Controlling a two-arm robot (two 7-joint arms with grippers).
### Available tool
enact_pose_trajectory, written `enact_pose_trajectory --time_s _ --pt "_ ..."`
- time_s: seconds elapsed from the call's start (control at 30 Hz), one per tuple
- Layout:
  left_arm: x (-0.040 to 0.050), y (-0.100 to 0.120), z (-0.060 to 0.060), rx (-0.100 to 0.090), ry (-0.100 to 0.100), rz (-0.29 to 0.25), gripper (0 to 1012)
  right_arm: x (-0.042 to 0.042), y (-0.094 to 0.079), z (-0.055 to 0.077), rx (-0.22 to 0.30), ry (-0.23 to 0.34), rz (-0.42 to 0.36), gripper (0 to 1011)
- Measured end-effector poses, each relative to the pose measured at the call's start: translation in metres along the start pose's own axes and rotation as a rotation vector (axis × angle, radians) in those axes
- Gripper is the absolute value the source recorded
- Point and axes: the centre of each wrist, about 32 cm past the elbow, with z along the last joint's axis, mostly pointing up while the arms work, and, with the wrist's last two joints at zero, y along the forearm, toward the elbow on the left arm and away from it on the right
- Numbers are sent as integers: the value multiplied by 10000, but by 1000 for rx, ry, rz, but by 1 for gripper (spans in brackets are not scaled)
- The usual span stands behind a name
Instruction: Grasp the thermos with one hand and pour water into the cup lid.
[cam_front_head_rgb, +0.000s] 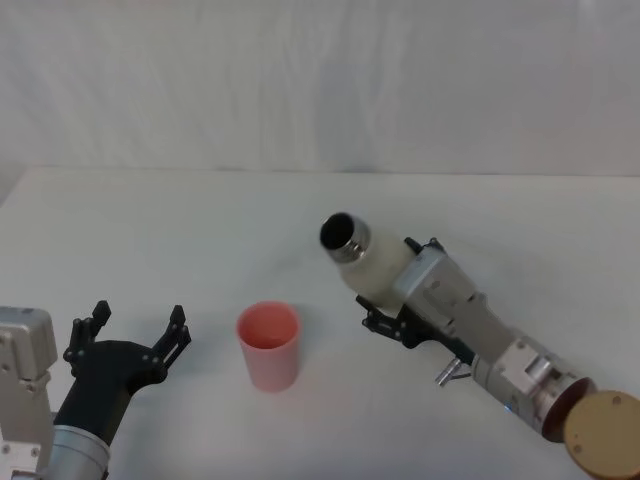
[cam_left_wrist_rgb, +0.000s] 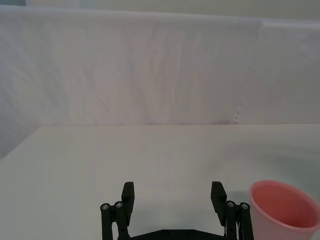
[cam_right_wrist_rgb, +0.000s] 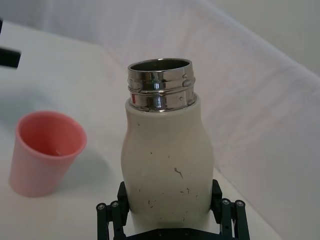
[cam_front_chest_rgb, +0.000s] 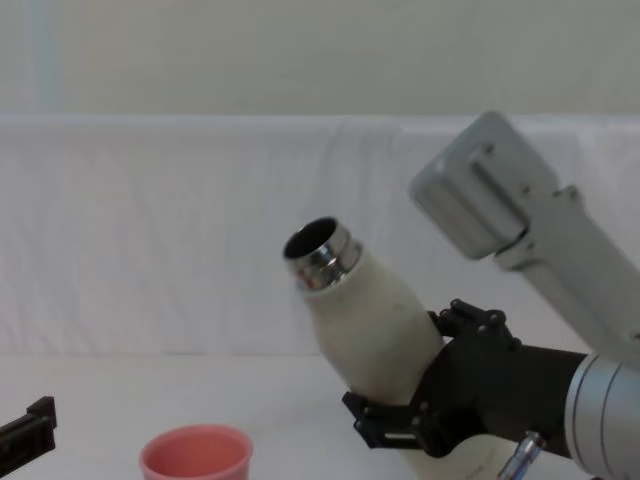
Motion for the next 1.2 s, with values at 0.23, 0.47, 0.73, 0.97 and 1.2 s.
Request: enact_pose_trajectory --time_s 0.23,0.47,0.73,0.97,1.2 --pt "0 0 0 0 0 0 1001 -50 38 24 -22 -91 9 962" --pt "0 0 0 0 0 0 1001 -110 118 46 -49 -169 2 962" --pt "0 0 0 0 0 0 1001 -184 207 82 -76 -271 -9 962" --pt "0 0 0 0 0 0 1001 -222 259 116 -85 -323 -17 962" --pt "0 0 0 0 0 0 1001 -247 279 135 -94 -378 -18 962"
